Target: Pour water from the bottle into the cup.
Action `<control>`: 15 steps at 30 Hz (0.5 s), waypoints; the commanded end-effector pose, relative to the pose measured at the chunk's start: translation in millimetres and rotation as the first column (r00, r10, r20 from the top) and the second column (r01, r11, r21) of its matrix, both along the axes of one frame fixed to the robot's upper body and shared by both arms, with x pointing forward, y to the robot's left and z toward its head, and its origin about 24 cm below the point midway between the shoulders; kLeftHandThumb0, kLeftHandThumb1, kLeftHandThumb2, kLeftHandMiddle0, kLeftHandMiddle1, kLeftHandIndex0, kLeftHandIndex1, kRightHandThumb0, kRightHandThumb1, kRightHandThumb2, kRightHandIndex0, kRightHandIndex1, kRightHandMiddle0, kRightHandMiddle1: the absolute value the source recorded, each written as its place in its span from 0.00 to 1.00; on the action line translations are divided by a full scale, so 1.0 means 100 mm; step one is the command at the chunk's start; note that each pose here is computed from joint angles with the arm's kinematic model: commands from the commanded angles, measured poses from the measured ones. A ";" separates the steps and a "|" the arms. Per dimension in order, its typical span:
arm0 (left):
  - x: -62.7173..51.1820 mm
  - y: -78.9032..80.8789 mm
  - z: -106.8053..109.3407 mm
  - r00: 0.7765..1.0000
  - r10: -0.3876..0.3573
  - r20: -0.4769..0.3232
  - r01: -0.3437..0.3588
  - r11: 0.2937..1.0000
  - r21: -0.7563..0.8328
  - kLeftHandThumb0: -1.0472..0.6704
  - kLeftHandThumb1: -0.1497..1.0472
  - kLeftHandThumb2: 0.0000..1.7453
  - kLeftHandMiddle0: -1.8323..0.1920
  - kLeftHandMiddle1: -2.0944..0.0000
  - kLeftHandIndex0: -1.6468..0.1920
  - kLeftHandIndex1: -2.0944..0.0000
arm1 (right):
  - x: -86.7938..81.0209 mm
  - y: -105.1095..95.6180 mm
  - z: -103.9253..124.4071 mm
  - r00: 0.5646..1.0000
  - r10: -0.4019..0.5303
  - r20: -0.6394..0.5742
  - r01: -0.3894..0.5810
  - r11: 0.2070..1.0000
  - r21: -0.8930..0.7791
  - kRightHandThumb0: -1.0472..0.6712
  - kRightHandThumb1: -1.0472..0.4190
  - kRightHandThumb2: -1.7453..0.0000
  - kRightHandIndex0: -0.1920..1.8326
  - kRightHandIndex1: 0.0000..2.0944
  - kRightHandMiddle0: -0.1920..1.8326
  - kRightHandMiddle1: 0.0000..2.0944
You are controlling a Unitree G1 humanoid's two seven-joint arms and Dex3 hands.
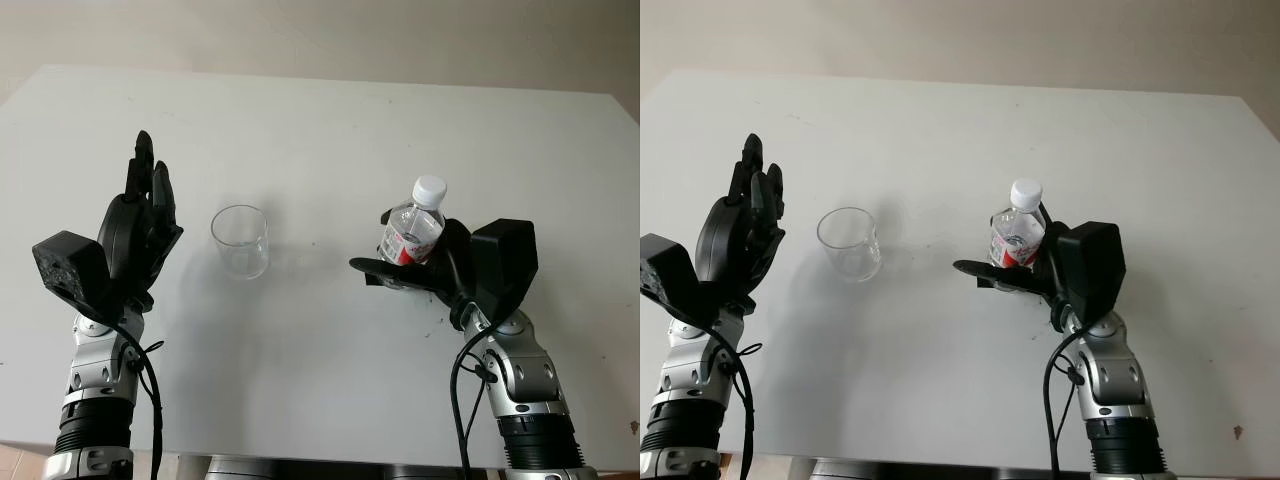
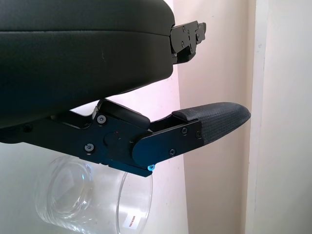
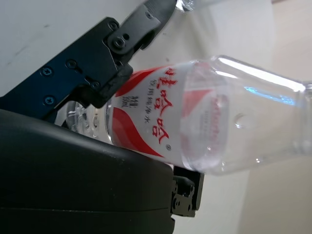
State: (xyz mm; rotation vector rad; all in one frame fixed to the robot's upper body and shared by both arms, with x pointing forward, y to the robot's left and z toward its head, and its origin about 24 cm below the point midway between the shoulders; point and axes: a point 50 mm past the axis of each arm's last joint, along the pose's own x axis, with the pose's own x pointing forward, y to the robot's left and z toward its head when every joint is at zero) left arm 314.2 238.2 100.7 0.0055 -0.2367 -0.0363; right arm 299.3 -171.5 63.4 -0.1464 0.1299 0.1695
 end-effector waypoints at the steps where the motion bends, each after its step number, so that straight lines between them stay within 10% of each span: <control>1: 0.02 0.02 0.07 1.000 0.000 0.026 0.000 1.000 0.012 0.16 1.00 0.41 1.00 1.00 1.00 1.00 | -0.14 -0.10 -0.31 0.996 -0.004 -0.088 -0.001 0.999 -0.054 0.17 0.08 0.97 0.02 0.25 0.02 0.28; 6: 0.02 0.01 0.07 1.000 0.008 0.027 -0.008 1.000 0.010 0.16 1.00 0.41 1.00 1.00 1.00 1.00 | -0.13 -0.12 -0.21 0.998 0.028 0.059 -0.023 0.995 -0.099 0.11 0.10 0.97 0.00 0.01 0.00 0.04; 15: 0.05 0.00 0.06 1.000 0.012 0.021 -0.012 1.000 0.009 0.16 1.00 0.41 1.00 1.00 1.00 1.00 | -0.08 -0.25 -0.12 0.969 0.013 0.248 0.002 0.998 -0.062 0.05 0.08 0.97 0.00 0.00 0.00 0.00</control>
